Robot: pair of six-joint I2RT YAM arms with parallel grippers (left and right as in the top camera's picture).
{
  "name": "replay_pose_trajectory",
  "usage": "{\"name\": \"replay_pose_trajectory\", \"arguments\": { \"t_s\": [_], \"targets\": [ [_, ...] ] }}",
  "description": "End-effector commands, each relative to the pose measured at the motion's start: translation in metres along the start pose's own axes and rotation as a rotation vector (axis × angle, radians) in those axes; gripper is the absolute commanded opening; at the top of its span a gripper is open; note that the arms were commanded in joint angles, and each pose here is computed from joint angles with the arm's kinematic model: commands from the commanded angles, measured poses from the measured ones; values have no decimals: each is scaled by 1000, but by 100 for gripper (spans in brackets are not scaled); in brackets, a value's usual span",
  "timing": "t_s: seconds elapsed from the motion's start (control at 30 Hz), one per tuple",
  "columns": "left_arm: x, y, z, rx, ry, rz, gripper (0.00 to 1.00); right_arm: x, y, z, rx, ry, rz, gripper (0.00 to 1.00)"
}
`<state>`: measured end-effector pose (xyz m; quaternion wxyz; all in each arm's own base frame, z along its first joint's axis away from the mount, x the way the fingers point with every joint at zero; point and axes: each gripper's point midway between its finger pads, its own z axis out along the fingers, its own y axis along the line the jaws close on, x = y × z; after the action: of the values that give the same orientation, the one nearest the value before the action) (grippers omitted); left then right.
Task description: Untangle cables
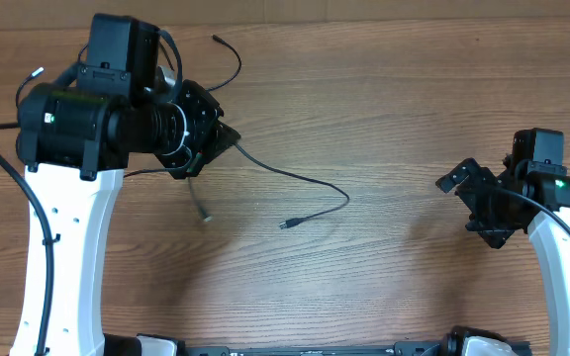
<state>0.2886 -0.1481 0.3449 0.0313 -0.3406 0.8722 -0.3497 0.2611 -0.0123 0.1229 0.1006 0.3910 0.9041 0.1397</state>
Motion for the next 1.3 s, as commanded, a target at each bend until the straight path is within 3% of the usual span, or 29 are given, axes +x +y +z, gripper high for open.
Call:
{"name": "replay_pose_trajectory", "arguments": {
  "t_s": [0.0, 0.23, 0.37, 0.97, 1.27],
  "targets": [
    [24, -9, -8, 64, 121, -31, 4, -7, 5, -7, -13, -31, -9, 100],
    [30, -9, -10, 70, 160, -55, 4, -7, 5, -7, -13, -31, -9, 100],
    [16, -5, -15, 78, 124, -87, 4, -7, 5, -7, -13, -31, -9, 100],
    [-92, 68, -54, -122, -327, -268, 4, -7, 5, -7, -13, -31, -9, 100],
    [-112, 94, -58, -139, -310, -540, 4, -7, 5, -7, -13, -31, -9, 100]
  ]
}}
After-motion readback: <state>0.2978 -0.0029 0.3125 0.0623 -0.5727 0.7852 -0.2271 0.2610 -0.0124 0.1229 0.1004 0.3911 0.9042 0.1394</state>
